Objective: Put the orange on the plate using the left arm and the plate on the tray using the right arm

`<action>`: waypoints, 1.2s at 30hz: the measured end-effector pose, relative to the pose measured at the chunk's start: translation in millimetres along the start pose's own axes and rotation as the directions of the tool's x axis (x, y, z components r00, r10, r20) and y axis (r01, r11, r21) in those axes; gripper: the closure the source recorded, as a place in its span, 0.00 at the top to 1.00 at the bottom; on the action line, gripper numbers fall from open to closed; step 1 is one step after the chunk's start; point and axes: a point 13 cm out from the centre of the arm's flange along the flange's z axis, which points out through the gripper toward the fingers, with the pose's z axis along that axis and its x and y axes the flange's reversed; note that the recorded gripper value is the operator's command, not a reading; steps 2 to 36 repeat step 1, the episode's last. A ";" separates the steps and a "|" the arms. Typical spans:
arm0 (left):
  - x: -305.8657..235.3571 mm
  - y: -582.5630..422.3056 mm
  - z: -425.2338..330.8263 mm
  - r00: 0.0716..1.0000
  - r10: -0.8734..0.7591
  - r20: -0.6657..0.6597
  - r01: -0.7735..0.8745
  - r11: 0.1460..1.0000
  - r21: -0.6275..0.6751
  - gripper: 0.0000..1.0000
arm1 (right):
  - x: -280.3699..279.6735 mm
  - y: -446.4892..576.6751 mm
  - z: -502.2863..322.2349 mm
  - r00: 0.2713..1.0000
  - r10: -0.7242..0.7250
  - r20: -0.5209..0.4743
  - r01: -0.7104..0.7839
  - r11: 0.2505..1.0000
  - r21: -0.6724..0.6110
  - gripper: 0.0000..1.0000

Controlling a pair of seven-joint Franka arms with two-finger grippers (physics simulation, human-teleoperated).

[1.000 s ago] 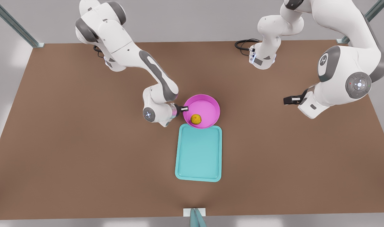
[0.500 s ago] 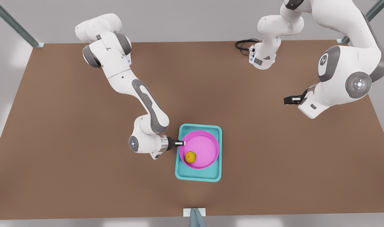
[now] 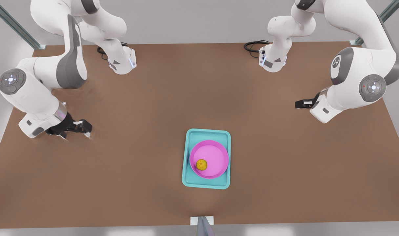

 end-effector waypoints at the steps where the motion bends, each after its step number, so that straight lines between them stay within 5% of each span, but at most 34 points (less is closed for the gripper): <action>1: 0.0 0.3 -0.3 1.000 -0.001 0.001 0.001 1.000 0.000 1.00 | 18.9 -16.2 -25.1 1.000 -0.008 -0.008 0.008 0.999 0.034 1.00; 36: 0.0 0.3 -0.3 1.000 -0.001 0.001 0.001 1.000 0.000 1.00 | 18.9 -16.2 -25.1 1.000 -0.008 -0.008 0.008 0.999 0.034 1.00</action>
